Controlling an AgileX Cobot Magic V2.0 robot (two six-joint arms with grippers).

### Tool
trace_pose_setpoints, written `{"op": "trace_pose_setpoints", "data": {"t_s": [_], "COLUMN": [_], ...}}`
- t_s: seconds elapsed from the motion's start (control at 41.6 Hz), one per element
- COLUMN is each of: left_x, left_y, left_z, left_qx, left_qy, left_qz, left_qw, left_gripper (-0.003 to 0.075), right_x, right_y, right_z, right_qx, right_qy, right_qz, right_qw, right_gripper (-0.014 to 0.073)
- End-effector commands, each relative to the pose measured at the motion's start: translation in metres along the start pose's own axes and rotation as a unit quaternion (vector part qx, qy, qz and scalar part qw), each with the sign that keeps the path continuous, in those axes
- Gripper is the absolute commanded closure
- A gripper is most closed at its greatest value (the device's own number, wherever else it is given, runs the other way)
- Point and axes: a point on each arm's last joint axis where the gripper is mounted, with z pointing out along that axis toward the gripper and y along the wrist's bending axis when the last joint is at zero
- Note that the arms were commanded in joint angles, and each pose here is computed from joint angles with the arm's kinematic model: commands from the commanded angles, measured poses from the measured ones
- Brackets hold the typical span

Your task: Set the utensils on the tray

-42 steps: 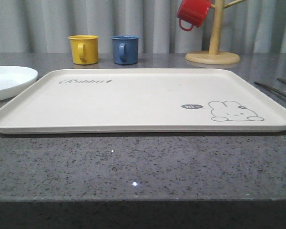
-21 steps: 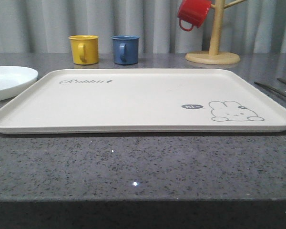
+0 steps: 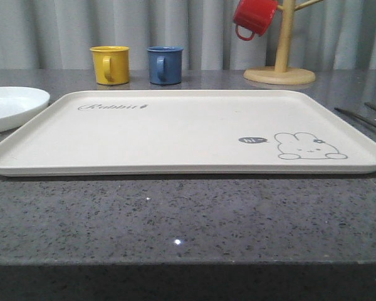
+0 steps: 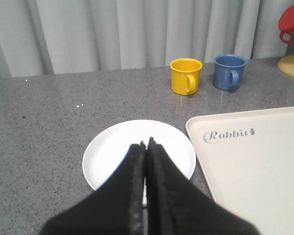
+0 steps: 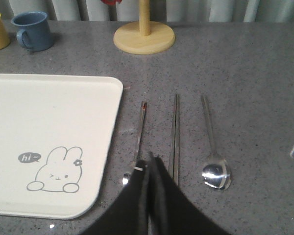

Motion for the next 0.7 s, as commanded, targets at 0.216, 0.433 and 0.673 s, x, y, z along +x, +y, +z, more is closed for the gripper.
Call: {"op": "trace_pose_setpoints", "data": {"t_s": [0.216,0.433,0.673], "left_x": [-0.007,-0.008,-0.009], "left_y": [0.001,0.002,0.006], "left_z": [0.018,0.019,0.035], "left_qx": [0.002,-0.001,-0.009], "left_qy": [0.012,0.011,0.111], "left_qz": [-0.009,-0.005,0.03], "left_qw": [1.0,1.0,0.993], "left_gripper": [0.0549,0.0195,0.0196], "right_x": [-0.012,-0.012,-0.012], "right_y": [0.0,0.0,0.0], "right_z": [0.007,0.007,0.007], "right_qx": [0.001,0.0,0.0], "right_qy": [-0.017,-0.014,-0.013], "right_qz": [-0.013,-0.013,-0.013], "right_qw": [1.0,1.0,1.0], "right_gripper": [0.0384,0.0197,0.0198]}}
